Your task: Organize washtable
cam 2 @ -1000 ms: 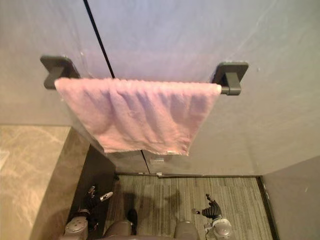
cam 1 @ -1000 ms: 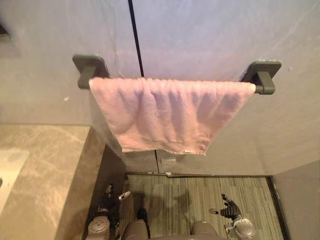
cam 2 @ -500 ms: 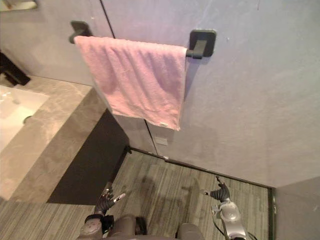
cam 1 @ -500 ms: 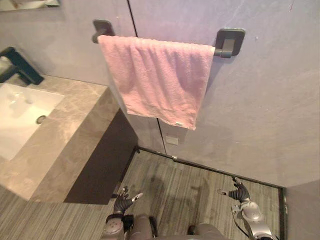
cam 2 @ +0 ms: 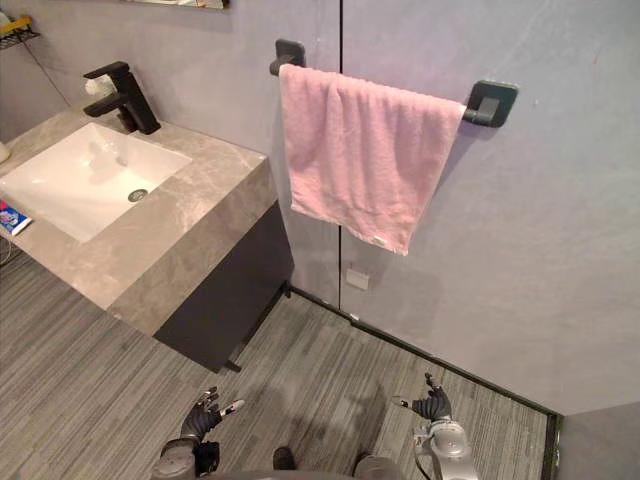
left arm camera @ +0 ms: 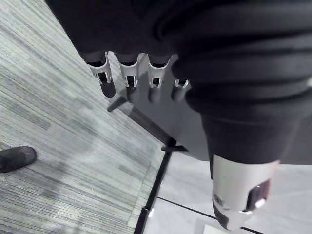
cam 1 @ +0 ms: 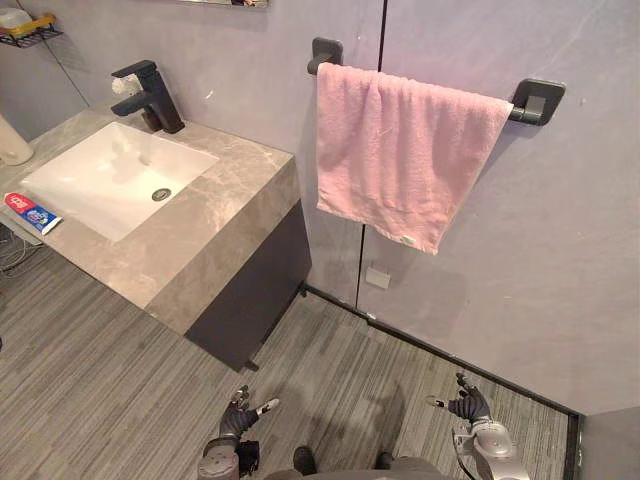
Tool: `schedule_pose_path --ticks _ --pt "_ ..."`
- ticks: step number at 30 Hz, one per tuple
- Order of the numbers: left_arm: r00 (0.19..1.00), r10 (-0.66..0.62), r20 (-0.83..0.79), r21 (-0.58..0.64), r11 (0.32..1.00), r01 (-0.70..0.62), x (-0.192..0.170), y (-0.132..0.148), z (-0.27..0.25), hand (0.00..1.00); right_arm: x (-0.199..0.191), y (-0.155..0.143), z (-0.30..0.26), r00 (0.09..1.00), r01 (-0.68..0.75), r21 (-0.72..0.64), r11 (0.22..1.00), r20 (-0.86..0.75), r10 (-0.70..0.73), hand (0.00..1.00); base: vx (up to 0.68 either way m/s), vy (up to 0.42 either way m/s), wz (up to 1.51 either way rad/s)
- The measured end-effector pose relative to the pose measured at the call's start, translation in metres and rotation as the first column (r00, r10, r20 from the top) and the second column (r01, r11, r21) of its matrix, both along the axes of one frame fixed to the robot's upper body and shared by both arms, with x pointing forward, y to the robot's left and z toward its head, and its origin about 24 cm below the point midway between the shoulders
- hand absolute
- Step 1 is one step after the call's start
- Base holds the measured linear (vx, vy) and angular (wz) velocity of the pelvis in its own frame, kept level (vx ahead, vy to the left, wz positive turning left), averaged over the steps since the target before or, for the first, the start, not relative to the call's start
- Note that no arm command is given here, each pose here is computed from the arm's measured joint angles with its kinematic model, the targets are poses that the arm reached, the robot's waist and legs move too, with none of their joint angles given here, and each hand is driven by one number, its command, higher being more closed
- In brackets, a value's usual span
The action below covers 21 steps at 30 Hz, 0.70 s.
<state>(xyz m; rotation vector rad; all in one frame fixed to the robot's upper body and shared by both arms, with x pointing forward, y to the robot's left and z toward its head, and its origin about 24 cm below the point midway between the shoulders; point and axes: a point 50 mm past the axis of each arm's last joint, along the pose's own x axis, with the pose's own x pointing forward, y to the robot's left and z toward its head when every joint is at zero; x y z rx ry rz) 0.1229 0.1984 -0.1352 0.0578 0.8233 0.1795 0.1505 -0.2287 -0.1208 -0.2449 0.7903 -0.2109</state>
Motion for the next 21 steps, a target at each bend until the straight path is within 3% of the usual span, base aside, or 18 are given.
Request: schedule_pose_path --ticks 5,11,17,21 --pt "0.996 -0.008 0.089 -0.004 1.000 0.008 0.024 -0.003 0.012 0.00 -0.005 -0.008 -0.003 0.999 0.040 -0.021 0.999 -0.028 -0.040 0.00 -0.11 0.088 1.51" --pt "0.994 0.030 0.109 -0.032 0.999 -0.027 0.019 -0.005 0.014 0.00 -0.001 -0.030 0.004 0.999 0.047 -0.092 0.995 -0.020 -0.049 0.00 -0.01 0.281 1.32" --pt "0.987 0.091 0.135 -0.006 0.996 -0.091 0.024 0.013 0.020 0.00 -0.002 0.007 -0.011 0.997 0.001 0.015 1.000 -0.078 0.000 0.00 0.03 0.349 0.82" --pt "0.990 0.091 0.112 -0.010 0.996 -0.091 0.014 0.013 0.017 0.00 0.004 0.008 -0.009 0.998 -0.011 0.015 1.000 -0.067 0.012 0.00 0.08 0.308 0.39"
